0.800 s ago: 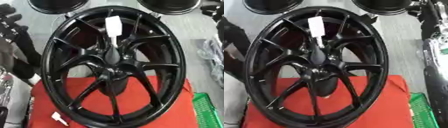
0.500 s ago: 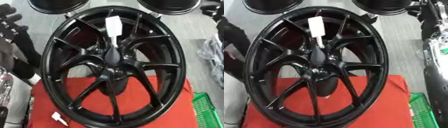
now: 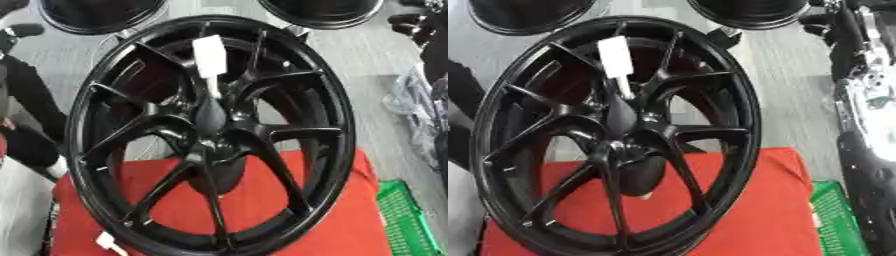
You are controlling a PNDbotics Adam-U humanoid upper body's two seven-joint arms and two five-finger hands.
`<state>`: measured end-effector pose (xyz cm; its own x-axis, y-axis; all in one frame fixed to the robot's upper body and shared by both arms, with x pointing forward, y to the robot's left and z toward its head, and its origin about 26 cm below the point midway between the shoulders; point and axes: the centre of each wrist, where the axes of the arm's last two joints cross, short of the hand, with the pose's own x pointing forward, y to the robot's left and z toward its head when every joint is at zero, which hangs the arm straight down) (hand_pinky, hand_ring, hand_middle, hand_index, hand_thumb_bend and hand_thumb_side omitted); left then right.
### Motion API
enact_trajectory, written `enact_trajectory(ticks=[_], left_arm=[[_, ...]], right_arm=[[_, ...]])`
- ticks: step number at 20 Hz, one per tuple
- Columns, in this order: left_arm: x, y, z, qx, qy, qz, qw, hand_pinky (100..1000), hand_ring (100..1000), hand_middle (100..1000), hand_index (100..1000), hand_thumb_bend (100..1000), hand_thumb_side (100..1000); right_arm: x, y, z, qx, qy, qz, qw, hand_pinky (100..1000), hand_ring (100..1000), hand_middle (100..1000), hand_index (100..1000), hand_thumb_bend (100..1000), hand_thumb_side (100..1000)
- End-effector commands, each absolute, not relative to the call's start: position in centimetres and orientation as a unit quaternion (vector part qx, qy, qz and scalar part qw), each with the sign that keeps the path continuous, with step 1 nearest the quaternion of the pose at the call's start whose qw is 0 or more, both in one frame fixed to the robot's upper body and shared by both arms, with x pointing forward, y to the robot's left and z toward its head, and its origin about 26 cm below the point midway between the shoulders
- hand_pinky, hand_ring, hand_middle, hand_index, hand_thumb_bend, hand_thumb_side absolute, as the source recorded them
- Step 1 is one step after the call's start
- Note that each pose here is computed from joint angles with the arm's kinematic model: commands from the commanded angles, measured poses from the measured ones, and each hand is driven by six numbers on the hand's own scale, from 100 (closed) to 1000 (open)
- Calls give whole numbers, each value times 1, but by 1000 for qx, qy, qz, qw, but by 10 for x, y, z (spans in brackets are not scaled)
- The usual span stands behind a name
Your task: Pull the pin out of the wheel hub.
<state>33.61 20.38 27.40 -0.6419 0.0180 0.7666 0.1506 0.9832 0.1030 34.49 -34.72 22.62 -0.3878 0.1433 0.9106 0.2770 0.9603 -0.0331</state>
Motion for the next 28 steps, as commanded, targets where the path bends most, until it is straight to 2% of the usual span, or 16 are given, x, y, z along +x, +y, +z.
enact_trajectory(ticks=[1,6,11,14,18,22,28], left_arm=[[323,207,312,-23,-908,-161,387,643,764,753,771,130,786],[298,200,365,16,-881,-306,361,667,779,769,775,129,753],[277,185,391,65,-832,-430,345,697,792,782,782,164,743],[271,173,399,82,-799,-493,334,737,818,811,797,185,764],[267,150,401,107,-723,-590,344,829,873,875,859,230,844],[268,131,402,130,-653,-657,354,832,868,870,871,258,872],[267,123,402,142,-621,-686,352,828,864,865,875,292,871]], right_arm=[[341,-354,236,-146,-835,-53,528,776,636,695,747,100,614],[340,-358,232,-155,-828,-47,536,776,636,695,747,100,618],[339,-361,229,-164,-824,-42,541,776,636,695,747,100,620],[339,-363,228,-168,-822,-40,543,776,637,696,747,100,621],[338,-366,225,-174,-817,-37,549,777,637,696,747,100,626],[338,-368,222,-178,-814,-35,552,777,637,696,748,100,625],[337,-369,222,-181,-813,-35,553,777,637,697,748,100,624]])
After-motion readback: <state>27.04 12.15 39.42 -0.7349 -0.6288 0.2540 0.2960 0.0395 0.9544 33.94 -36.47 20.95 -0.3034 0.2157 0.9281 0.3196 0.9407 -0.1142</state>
